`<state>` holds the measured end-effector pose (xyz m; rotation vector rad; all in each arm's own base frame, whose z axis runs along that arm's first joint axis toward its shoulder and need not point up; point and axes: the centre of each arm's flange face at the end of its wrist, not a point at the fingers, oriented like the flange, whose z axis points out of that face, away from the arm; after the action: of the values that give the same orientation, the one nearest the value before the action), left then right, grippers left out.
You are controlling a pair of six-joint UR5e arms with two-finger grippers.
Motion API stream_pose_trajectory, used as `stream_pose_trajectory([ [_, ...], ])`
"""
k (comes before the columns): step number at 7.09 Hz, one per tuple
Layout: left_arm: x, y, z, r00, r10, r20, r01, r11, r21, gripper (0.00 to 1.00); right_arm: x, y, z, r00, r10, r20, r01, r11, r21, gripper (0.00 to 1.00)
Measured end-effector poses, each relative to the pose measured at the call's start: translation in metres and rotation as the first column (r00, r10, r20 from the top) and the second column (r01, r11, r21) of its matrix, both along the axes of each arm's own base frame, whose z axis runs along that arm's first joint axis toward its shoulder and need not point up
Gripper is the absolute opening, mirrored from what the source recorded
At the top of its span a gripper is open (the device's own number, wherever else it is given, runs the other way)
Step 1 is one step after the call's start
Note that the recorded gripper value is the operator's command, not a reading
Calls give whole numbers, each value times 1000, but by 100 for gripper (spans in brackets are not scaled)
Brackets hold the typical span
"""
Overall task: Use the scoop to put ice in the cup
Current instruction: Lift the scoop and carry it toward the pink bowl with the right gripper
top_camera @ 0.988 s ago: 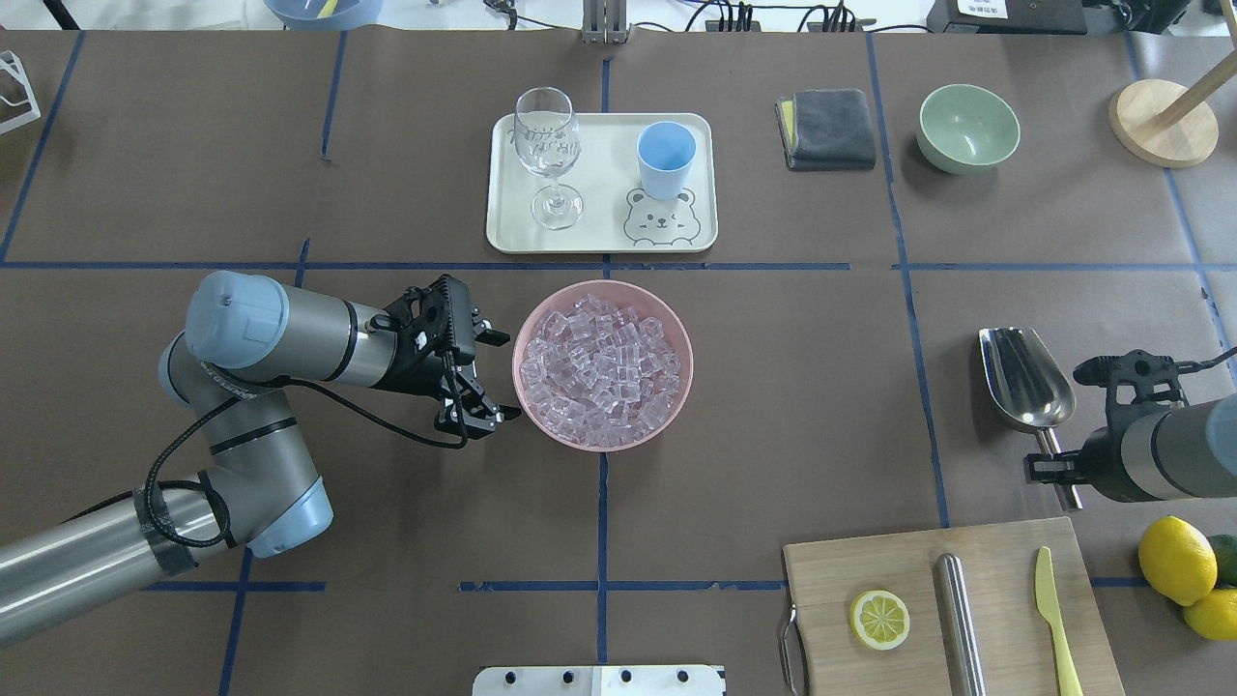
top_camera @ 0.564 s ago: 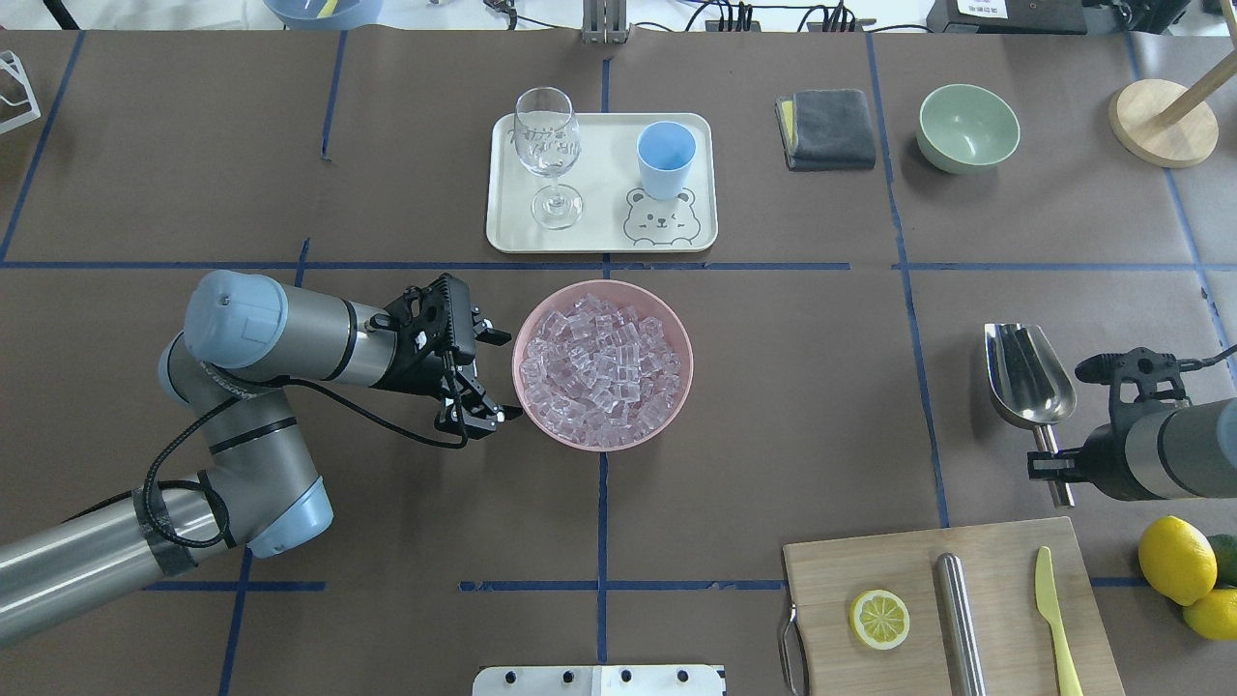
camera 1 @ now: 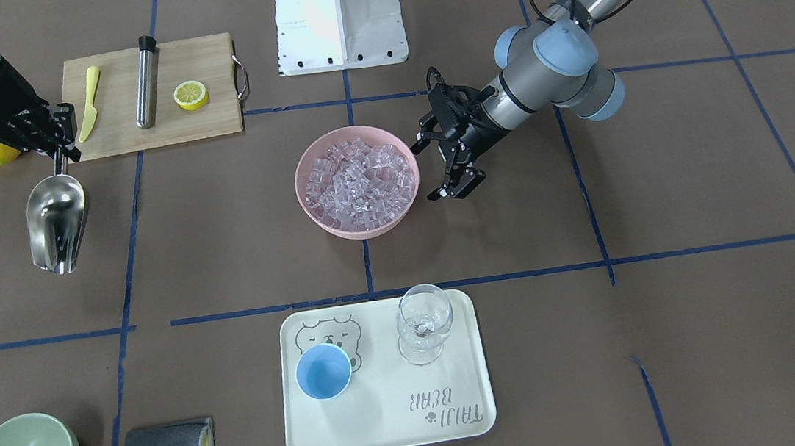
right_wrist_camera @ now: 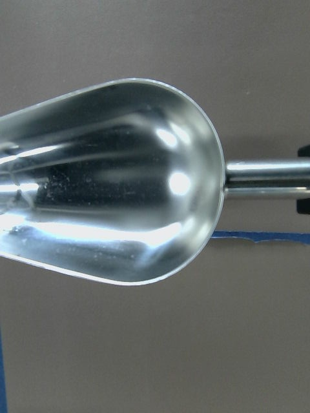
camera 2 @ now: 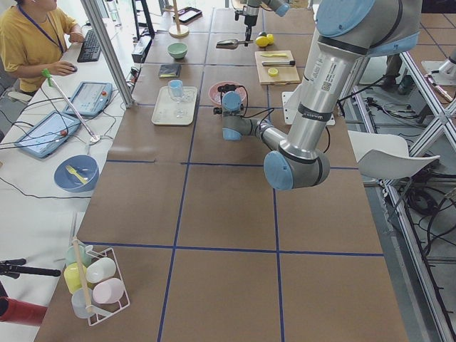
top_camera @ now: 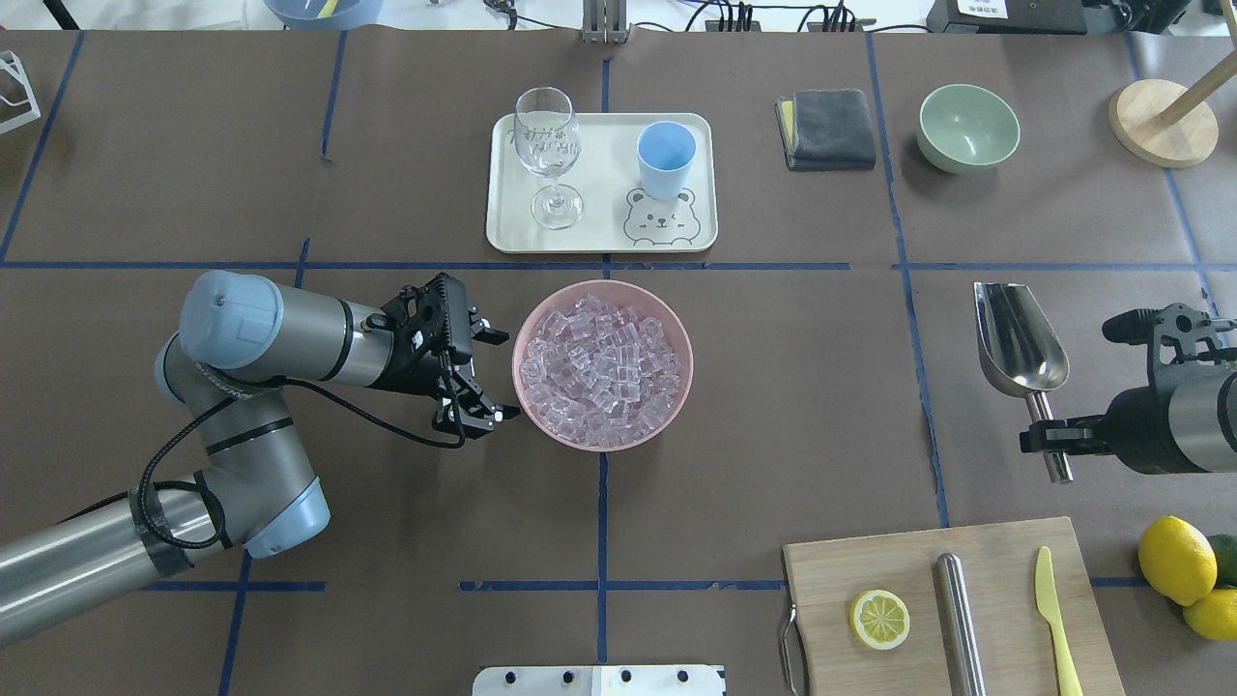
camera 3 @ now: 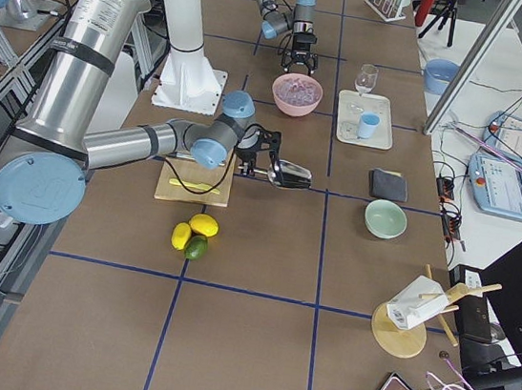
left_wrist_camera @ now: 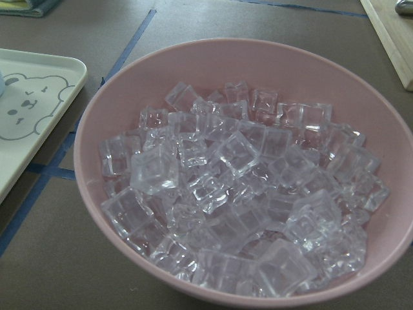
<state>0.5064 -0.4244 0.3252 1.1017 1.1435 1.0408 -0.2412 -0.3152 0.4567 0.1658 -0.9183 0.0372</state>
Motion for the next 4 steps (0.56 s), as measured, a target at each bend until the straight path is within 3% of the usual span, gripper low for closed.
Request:
stream_pose_trajectory([
  [2, 0, 0, 2, 1000, -2, 3, 2, 1000, -4, 100, -14, 0, -29, 996, -78, 41, 74, 993, 89, 0],
  [4, 0, 0, 3, 1000, -2, 5, 2, 1000, -5, 100, -41, 0, -65, 985, -164, 61, 149, 968, 203, 0],
])
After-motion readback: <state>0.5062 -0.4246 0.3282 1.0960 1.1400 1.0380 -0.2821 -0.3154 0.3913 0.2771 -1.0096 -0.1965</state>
